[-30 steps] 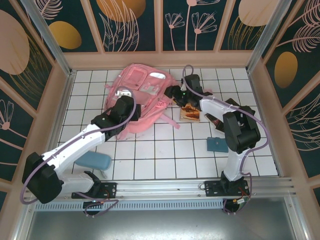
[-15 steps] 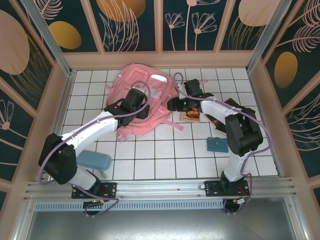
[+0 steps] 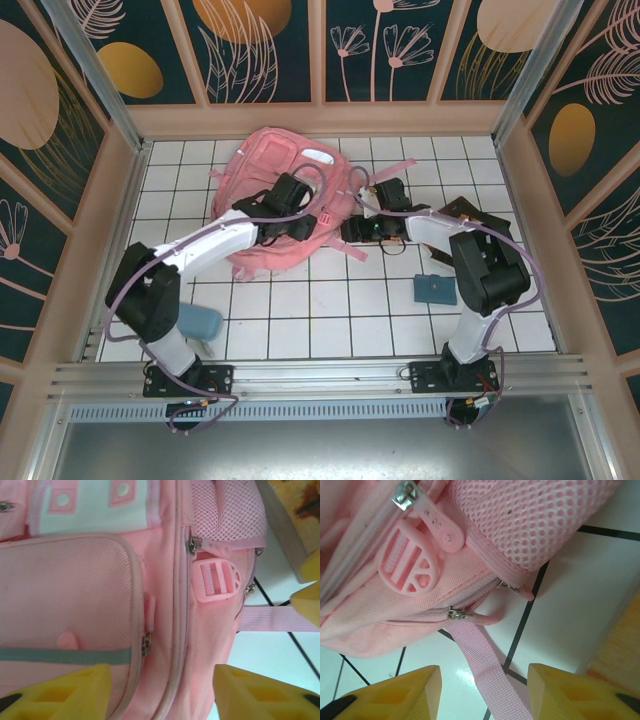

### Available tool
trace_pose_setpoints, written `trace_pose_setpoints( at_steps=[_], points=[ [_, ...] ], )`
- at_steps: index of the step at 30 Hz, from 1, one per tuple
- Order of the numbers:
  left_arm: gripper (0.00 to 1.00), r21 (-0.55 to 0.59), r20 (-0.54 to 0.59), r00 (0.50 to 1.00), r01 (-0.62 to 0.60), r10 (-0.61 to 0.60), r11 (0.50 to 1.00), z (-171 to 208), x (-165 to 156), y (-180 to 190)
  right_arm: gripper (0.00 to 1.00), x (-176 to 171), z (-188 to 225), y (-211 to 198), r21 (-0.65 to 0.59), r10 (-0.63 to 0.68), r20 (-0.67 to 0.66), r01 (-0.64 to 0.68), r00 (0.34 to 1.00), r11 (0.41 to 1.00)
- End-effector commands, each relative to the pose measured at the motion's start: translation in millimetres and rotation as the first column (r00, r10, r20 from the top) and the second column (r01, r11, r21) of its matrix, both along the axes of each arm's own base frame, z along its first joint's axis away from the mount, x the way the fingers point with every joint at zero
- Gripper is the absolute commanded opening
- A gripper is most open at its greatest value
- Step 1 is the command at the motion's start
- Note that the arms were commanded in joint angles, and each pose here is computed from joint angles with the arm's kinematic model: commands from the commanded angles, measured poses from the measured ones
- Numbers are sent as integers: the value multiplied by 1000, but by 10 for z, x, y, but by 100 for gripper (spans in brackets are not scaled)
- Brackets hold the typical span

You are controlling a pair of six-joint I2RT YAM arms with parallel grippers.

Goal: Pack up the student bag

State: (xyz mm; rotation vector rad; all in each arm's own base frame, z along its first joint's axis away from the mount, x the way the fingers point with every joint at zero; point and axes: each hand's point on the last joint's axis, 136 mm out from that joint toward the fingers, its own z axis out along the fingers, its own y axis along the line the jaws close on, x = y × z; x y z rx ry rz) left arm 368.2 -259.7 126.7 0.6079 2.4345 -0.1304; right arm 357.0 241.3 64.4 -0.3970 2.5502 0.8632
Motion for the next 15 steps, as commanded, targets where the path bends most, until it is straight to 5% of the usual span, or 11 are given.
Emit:
trace_pose_setpoints(
  at_steps=[1, 9, 15],
  points=[
    [54, 143, 16, 1000, -13, 11, 990, -95, 165, 96, 50, 84, 326, 7, 95, -40, 80, 32, 996, 995],
    [42, 266, -40, 995, -73, 86, 961, -304, 315, 395, 50, 40, 422, -9, 139, -72, 75, 61, 995, 988],
    [56, 265, -177, 984, 54, -6, 963, -486, 19, 392, 50, 57, 420, -7, 149, -97, 59, 87, 994, 985]
  ],
)
